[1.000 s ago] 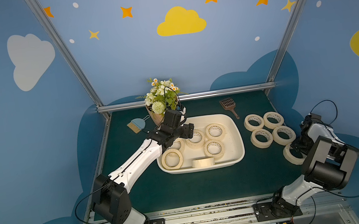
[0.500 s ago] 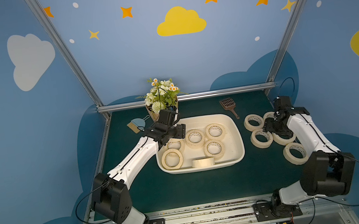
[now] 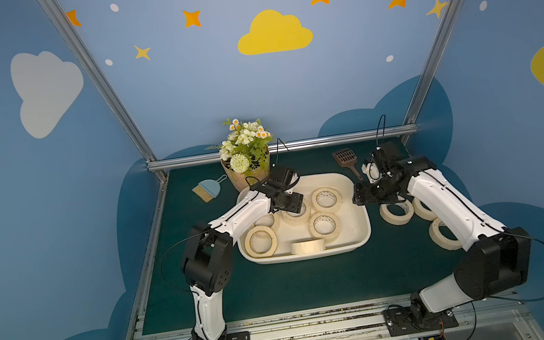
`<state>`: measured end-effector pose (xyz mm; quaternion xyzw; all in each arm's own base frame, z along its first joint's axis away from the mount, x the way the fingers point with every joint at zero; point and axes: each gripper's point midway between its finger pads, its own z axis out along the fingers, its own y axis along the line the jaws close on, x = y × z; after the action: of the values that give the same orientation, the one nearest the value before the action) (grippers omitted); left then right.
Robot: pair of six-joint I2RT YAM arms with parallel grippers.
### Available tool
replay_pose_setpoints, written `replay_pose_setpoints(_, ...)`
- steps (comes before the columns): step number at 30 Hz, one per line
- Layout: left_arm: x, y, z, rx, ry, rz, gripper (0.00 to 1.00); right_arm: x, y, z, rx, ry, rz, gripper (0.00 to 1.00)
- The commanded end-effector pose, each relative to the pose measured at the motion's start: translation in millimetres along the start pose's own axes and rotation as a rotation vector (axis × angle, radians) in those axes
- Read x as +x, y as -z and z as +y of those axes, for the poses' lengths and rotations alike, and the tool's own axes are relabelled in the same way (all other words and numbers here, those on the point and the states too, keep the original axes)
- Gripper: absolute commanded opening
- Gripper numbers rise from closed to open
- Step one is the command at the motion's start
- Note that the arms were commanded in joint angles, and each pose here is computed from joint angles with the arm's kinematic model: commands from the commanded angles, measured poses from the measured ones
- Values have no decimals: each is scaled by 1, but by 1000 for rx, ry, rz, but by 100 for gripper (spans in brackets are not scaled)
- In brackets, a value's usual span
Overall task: Take out the art tape in the storage box
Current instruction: Pick up the art tape from the storage box.
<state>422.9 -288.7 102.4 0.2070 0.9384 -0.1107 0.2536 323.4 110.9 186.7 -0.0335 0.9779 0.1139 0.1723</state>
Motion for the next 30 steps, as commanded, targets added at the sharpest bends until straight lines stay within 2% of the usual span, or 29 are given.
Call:
replay_pose_setpoints(1,-5,-14,10,-35,-19,21,71,5,-4,12,-46,22,47,86)
replay_pose_setpoints(9,14,-43,39,-74,3,103,72,11,-5,10,-41,59,64,86)
replay_pose_setpoints(16,28,-61,42,-74,-6,151,69,14,-9,10,-44,60,80,85)
replay_pose_setpoints(20,31,-66,43,-78,-3,163,51,15,-10,10,-42,60,83,85)
replay_pose_setpoints(23,34,-70,44,-79,-3,176,44,16,-7,11,-43,63,79,85)
replay_pose_setpoints(25,34,-71,44,-81,-3,178,32,16,-5,12,-40,68,80,85)
replay_pose_setpoints(28,31,-65,47,-98,-6,171,17,17,-4,17,-44,79,82,85)
replay_pose_setpoints(30,25,-55,47,-105,-10,155,12,16,-4,23,-59,82,85,85)
